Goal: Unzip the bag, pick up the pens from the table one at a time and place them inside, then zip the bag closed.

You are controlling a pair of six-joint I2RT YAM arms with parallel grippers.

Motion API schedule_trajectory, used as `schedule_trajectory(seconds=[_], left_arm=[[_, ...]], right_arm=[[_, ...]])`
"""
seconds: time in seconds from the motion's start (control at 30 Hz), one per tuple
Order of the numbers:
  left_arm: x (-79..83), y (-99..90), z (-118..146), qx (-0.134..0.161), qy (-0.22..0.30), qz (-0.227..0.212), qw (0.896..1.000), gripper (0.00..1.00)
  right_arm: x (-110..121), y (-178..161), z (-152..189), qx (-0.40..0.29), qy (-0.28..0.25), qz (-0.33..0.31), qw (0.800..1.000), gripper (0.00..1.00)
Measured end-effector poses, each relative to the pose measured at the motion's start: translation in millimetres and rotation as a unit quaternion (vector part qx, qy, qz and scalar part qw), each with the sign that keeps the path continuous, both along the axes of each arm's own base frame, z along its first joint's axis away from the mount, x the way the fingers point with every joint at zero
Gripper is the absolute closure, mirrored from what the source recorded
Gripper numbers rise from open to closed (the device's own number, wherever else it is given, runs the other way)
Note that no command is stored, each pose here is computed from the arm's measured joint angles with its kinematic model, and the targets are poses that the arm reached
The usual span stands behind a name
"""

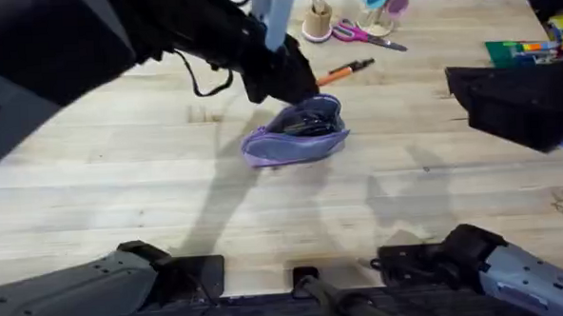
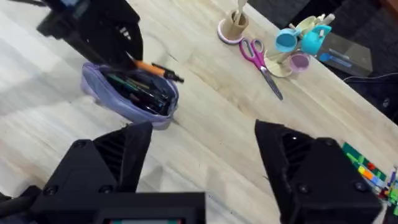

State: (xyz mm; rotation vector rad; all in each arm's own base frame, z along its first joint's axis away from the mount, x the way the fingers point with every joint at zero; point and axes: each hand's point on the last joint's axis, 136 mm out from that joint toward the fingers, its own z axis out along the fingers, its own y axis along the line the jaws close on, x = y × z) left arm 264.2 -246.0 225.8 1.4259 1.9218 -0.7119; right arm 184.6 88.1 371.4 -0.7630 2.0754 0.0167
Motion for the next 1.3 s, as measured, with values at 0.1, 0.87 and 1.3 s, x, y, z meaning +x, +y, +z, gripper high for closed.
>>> schedule_trajectory(seconds=[0.1, 0.87, 1.3], left_arm=[[-3.7, -9.9, -6.9, -0.003, -0.003, -0.027, 1.0, 0.957], [-4.8, -2.2, -124.0, 0.148, 0.143, 0.008, 0.979, 0.958], [-3.1, 11.2, -131.0, 0.185, 0.139, 0.025, 0.973, 0.913]], right_arm=[[0.0, 0.0, 0.0, 0.0, 0.0, 0.0, 1.0, 0.005], [0.0, 0.0, 0.0, 0.0, 0.0, 0.0, 1.0, 0.005], [0.0, 0.0, 0.0, 0.0, 0.0, 0.0, 1.0, 0.005]])
